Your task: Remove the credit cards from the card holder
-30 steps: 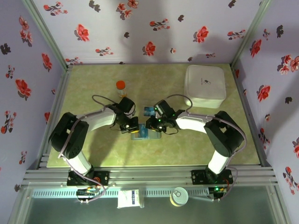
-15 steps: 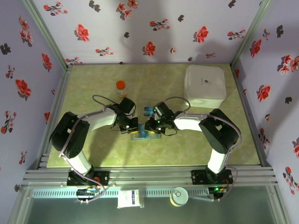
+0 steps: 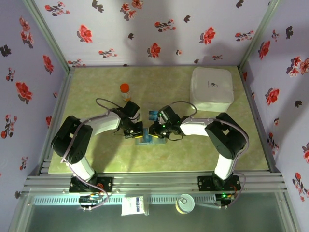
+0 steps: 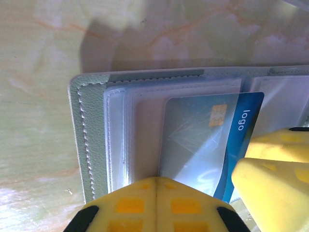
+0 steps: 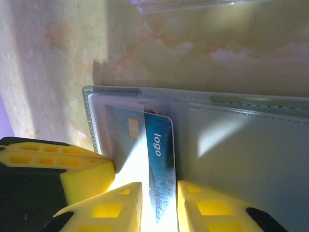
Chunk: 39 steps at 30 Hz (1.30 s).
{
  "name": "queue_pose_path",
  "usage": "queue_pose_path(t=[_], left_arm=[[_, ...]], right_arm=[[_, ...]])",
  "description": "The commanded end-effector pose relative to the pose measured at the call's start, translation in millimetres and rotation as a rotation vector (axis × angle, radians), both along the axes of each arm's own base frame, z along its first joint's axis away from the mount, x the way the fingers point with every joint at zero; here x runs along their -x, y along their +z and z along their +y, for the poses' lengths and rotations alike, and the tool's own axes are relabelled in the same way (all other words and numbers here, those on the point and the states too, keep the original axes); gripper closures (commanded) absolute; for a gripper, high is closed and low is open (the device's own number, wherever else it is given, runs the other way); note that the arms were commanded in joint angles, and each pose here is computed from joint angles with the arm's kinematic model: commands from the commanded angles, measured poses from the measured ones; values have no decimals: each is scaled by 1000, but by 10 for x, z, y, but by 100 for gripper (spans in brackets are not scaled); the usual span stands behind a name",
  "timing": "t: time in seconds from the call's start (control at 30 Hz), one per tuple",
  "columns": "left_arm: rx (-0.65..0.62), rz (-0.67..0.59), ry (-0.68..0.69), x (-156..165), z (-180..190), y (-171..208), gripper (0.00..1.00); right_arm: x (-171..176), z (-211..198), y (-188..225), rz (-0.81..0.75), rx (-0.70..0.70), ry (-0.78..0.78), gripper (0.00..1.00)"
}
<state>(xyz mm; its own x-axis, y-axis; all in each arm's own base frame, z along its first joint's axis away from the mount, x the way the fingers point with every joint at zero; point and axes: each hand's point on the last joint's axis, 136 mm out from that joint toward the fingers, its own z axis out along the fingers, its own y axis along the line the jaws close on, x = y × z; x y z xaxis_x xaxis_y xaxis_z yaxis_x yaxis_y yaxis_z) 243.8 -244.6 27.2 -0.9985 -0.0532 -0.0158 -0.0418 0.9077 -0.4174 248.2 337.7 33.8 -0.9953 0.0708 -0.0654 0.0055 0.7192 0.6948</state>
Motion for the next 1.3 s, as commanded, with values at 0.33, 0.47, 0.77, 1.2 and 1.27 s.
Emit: queue_pose_path(t=[0.33, 0.47, 0.77, 1.2, 1.27], left_arm=[[-71, 22, -8, 64, 111, -122, 100], [-69, 18, -7, 56, 108, -116, 100], [-71, 11, -7, 52, 119, -103, 100], [-56, 0, -14, 24, 84, -62, 100], [-54, -1, -16, 25, 82, -58, 100]], right_arm=[[11, 4, -11, 5, -57, -14, 83], [12, -17, -13, 3, -59, -22, 86], [24, -226, 17, -18, -4, -45, 90], [38, -438, 159, -46, 157, -11, 92], [26, -434, 180, -50, 166, -10, 92]])
